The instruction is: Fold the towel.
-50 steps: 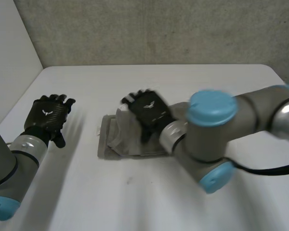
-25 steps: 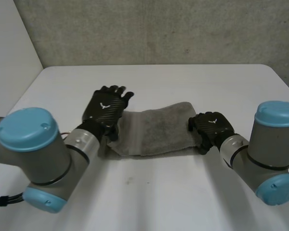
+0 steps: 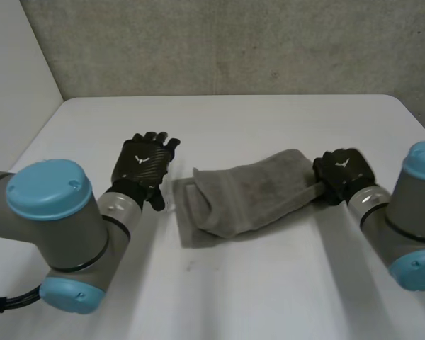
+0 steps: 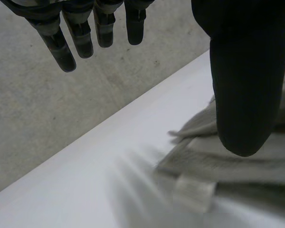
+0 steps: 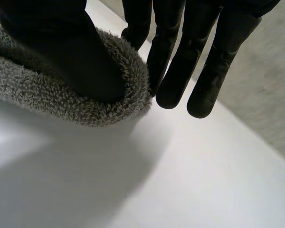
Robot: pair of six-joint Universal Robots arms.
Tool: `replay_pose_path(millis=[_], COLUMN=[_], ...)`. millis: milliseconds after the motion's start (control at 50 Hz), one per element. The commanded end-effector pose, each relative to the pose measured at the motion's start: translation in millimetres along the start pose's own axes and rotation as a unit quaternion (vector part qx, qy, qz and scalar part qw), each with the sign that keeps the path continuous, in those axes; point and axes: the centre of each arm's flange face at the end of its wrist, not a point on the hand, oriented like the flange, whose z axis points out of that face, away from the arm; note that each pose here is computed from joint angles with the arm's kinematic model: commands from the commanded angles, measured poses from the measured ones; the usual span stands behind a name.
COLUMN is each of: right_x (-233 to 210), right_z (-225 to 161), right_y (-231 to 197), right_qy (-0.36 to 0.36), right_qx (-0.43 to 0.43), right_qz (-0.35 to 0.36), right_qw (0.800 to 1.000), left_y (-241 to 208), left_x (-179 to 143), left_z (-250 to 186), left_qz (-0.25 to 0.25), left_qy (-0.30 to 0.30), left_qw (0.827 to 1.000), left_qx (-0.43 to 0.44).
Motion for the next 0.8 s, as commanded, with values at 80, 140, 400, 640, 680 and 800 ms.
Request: replay_pose_path(millis=[80,140,400,640,680,800], right_x=[-10,-58,-163,-121,-90,-46], right_z=[-4,-11,-65,-65,-59,-50], right_y=[-66,-80,-36,-56,-69,-77], right_qy=[0.002,-0.059,-0.288,-0.251,-0.216,-0.168], right_qx=[0.100,0.137,0.127,0.115,0.113,0.102], right_qz=[-0.107,-0.119,-0.211,-0.113,-0.030,0.094], right_qw=[0.989,0.982,0.926,0.954,0.969,0.976], left_y=[-8,-8,1,-26,-35,-48], left_x=[-11,-11,-21,-24,-21,-5], left_z=[-16,-18,-23,-11,-5,6], left_qz=[-0.002,-0.002,-0.003,-0.014,-0.027,-0.053], left_qy=[-0.010,-0.011,-0.023,-0.031,-0.028,-0.011], left_qw=[1.000,1.000,1.000,0.999,0.998,0.996], left_qx=[0.003,0.003,-0.014,0.032,0.048,0.067])
